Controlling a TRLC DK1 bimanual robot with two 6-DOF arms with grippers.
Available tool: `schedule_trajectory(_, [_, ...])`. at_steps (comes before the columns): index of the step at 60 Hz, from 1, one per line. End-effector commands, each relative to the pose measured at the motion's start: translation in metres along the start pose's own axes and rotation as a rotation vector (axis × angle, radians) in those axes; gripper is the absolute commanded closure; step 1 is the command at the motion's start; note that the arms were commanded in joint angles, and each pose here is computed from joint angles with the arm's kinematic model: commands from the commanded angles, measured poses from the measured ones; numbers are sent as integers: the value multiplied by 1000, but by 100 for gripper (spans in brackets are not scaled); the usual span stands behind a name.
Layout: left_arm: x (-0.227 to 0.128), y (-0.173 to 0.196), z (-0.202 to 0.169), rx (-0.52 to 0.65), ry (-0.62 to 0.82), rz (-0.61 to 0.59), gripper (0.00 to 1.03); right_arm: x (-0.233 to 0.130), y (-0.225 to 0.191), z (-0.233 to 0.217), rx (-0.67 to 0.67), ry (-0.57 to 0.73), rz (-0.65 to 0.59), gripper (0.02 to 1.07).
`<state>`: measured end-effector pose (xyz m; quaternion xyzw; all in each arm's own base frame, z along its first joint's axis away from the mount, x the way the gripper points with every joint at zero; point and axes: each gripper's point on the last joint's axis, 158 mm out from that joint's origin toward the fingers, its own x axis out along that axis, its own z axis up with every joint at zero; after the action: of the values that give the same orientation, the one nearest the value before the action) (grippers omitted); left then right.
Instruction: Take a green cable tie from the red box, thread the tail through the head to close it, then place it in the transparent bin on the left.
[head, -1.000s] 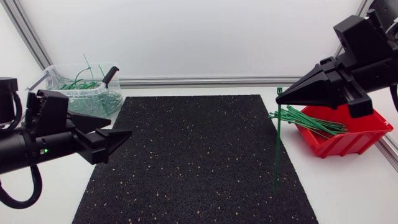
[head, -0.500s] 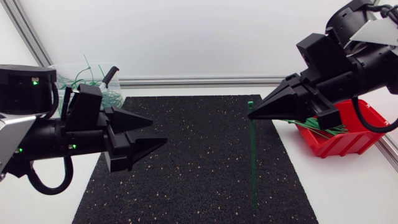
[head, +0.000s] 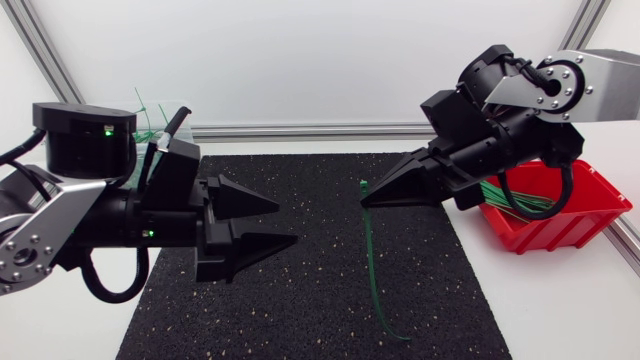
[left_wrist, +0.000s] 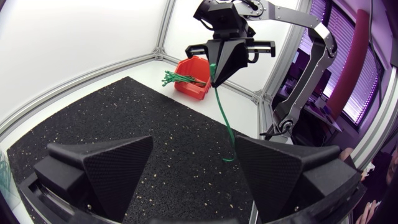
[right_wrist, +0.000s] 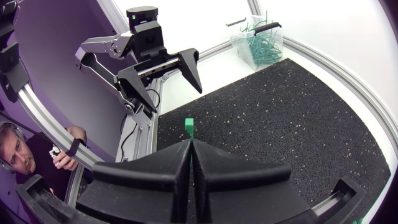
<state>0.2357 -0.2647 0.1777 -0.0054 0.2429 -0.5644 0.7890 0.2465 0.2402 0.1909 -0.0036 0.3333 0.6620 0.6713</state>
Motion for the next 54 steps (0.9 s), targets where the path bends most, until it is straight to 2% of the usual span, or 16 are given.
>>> schedule_trajectory(1, [4, 3, 15, -2, -19, -29, 12, 9, 2, -2, 42, -7, 34, 101])
schedule_trajectory(5, [5, -1, 19, -22, -24, -86, 12, 12, 4, 4, 42, -19, 49, 101])
schedule_trajectory(13, [3, -8, 31, -24, -43, -127, 12, 19, 12, 14, 35, -35, 76, 101])
schedule_trajectory(33, [6, -15, 37, -28, -47, -175, 12, 11, 30, 41, 81, -117, 175, 101])
schedule_trajectory(54, [9, -15, 49, -44, -56, -216, 12, 8, 47, 51, 102, -144, 245, 101])
